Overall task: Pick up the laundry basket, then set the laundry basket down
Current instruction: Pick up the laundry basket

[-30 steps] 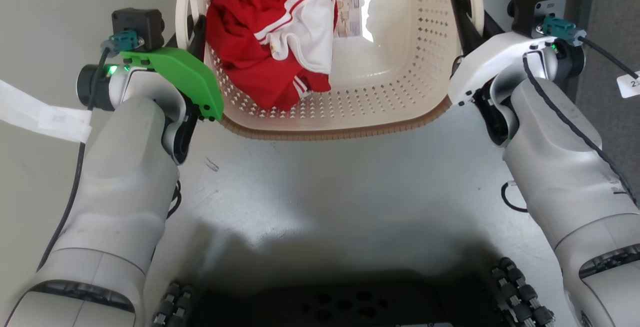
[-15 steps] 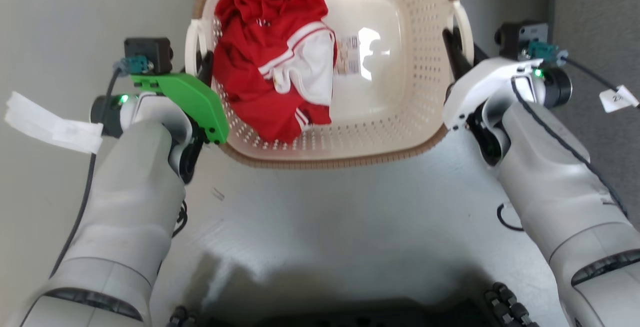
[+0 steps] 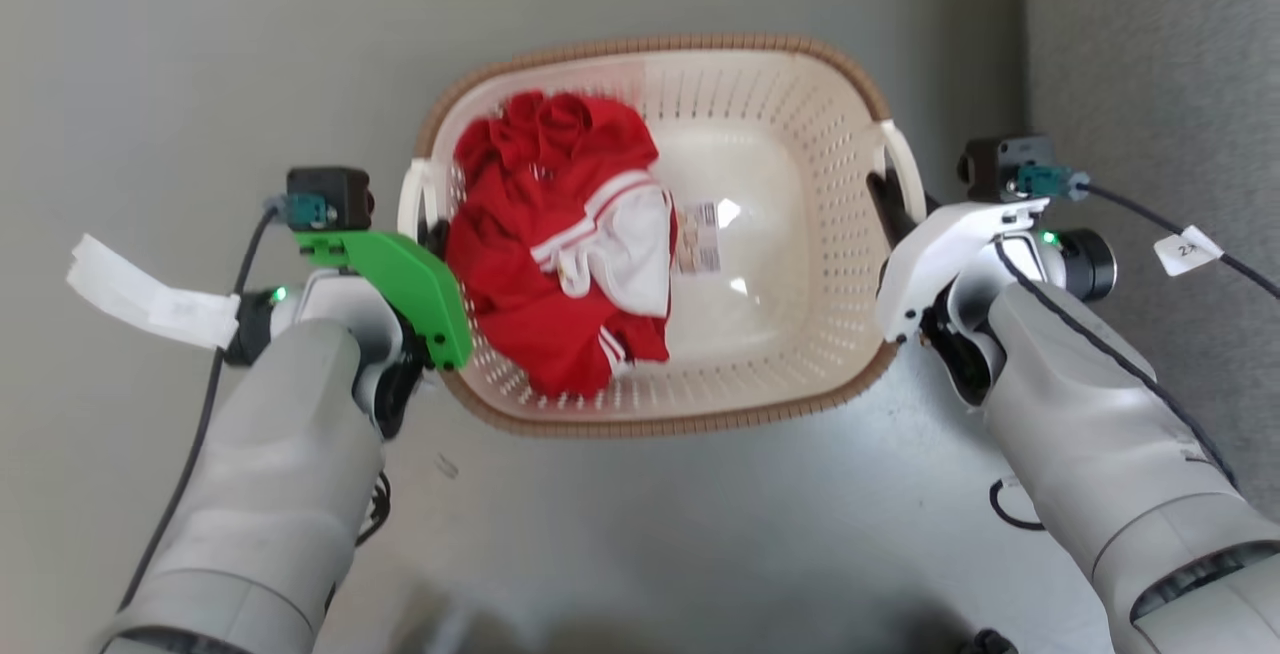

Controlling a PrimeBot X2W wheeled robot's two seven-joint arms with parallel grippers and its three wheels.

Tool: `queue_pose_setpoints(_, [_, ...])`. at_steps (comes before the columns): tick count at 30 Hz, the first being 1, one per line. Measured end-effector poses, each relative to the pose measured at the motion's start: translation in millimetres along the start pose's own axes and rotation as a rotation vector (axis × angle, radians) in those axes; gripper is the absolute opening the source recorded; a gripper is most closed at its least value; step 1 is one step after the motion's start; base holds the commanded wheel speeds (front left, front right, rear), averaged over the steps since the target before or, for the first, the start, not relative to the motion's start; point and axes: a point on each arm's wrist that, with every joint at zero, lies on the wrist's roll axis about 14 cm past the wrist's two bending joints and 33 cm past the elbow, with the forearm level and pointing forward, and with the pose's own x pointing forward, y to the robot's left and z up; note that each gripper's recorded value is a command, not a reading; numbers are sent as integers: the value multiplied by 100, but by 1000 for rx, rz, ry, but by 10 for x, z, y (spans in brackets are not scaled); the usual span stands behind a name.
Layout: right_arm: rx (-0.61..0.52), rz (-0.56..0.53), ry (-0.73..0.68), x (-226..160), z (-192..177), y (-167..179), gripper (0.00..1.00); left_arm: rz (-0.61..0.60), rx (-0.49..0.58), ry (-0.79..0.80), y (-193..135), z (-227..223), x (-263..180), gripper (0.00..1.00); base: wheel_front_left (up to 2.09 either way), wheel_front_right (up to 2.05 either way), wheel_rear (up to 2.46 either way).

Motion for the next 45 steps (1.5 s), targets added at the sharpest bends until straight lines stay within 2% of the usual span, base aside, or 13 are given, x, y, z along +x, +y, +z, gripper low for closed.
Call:
queue_pose_setpoints(11, [0, 6, -18, -367, 172, 137, 0, -20, 22, -10, -208, 117, -364, 0, 0, 0, 0])
queue_pose_setpoints(45, [63, 15, 22, -1416, -126, 501, 0, -32, -38, 44, -560, -367, -1315, 0, 0, 0, 0])
